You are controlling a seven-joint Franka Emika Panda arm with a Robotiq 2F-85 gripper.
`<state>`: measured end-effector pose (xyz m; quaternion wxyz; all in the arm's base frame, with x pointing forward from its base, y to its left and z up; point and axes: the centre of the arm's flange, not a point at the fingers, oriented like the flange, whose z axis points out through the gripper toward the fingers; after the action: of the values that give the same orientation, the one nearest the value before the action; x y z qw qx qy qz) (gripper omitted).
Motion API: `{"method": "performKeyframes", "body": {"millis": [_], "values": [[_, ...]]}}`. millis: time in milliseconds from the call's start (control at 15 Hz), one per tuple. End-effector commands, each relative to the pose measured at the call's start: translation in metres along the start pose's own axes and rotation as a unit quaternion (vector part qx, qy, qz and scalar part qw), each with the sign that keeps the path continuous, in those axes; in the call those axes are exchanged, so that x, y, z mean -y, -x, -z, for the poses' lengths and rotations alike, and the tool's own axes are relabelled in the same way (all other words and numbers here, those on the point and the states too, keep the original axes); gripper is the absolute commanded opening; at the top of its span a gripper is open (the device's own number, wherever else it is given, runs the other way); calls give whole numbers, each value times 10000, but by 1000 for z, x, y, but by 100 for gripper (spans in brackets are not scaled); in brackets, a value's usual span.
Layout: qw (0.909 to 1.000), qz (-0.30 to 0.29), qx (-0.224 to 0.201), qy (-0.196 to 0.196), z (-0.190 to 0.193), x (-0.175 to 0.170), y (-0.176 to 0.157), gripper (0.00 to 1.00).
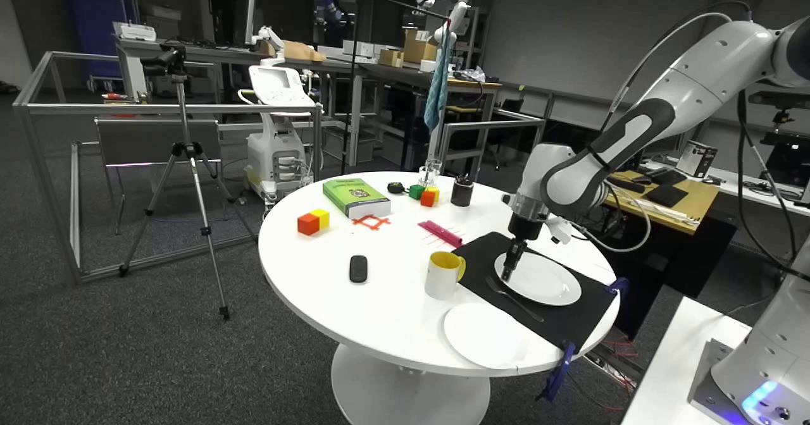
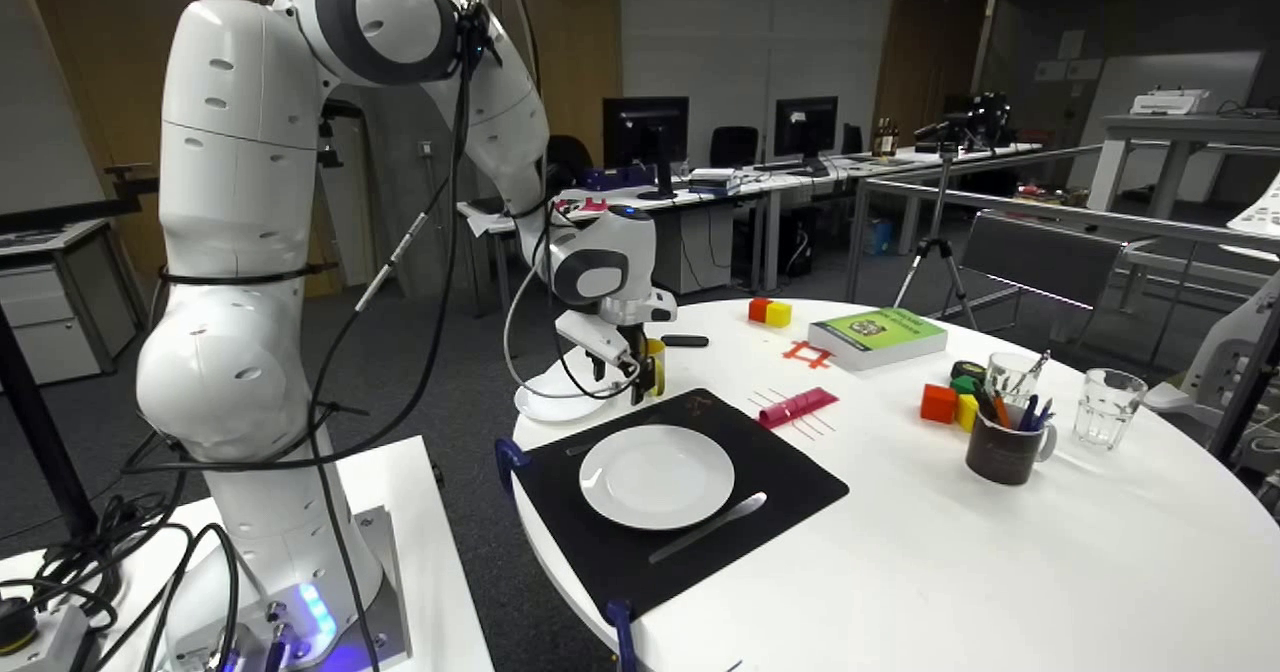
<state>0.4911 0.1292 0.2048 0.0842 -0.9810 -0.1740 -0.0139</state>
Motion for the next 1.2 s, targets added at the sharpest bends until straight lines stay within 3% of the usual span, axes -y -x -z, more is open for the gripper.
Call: {"method": "performKeyframes", "body": {"millis": [0, 333, 867, 1133], "values": [[9990, 254, -128, -338, 17, 1, -2, 100], [9942, 573, -316, -854, 19, 7, -15, 100], [9821, 720, -136, -1733, 18, -4, -19, 100], [9795, 648, -93, -1905, 17, -12, -13, 100]]}}
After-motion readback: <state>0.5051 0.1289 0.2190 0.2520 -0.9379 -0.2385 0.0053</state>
